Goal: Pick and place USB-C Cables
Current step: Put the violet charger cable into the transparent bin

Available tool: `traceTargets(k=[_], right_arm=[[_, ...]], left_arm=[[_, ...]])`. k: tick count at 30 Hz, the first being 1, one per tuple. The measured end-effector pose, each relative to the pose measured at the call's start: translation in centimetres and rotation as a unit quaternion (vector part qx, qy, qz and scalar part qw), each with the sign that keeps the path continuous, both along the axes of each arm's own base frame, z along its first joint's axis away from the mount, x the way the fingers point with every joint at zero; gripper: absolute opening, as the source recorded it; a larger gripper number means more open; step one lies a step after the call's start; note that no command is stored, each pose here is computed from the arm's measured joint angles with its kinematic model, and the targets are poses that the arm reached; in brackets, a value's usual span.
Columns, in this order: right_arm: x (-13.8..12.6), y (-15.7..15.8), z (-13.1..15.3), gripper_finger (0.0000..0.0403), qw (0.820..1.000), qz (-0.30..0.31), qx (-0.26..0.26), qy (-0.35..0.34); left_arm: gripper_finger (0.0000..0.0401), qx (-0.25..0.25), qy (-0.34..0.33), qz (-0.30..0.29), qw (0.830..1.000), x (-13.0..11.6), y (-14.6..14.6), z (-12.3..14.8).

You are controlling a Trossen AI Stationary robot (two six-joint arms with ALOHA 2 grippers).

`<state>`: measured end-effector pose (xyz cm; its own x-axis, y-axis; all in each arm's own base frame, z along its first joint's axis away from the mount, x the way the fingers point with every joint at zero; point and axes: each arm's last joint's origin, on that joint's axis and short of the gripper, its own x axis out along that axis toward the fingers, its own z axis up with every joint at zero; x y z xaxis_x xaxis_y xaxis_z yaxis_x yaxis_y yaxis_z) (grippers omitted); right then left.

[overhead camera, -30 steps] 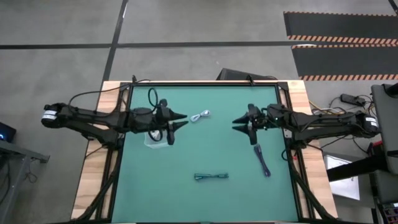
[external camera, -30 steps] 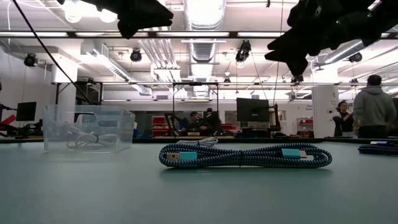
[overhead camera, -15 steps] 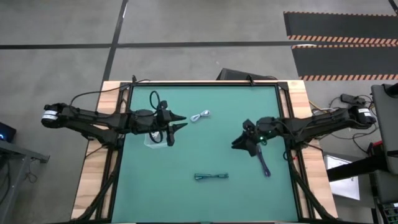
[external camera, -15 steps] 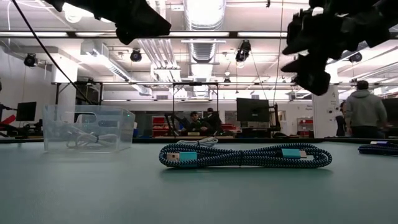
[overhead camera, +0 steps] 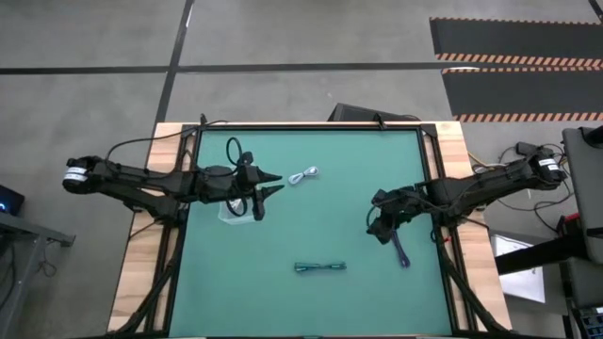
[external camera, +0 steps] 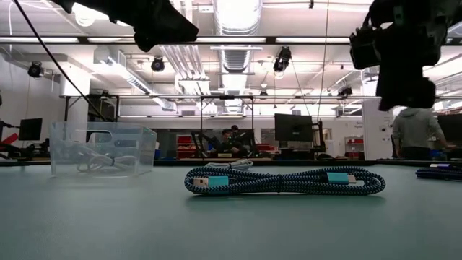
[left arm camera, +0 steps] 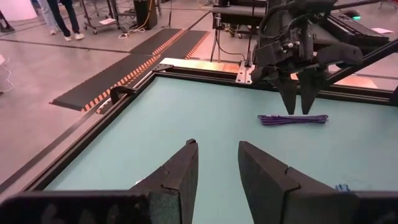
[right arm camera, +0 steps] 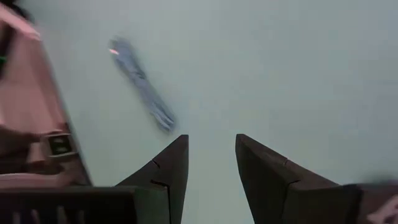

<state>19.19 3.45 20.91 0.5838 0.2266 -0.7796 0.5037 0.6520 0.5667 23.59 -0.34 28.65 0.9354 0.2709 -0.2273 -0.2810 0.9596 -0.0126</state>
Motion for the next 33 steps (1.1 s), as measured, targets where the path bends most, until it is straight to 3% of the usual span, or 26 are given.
traceTargets(k=[7,16,33], right_arm=[[-0.4,0.6,0.3,0.0103,0.990,-0.043,0.003,0.133],[-0.6,1.9,-0.1,0.0110,0.954,-0.084,0.015,0.289],[0.4,2.5,-2.7,0.0184,0.930,-0.080,-0.005,0.360]], left_arm=[[0.0099,0.001,0.001,0.012,1.000,0.0,0.1,-0.1],[0.0099,0.005,0.004,0.019,1.000,-0.1,0.1,-0.3],[0.0099,0.004,0.014,0.023,1.000,-0.2,0.1,-0.7]])
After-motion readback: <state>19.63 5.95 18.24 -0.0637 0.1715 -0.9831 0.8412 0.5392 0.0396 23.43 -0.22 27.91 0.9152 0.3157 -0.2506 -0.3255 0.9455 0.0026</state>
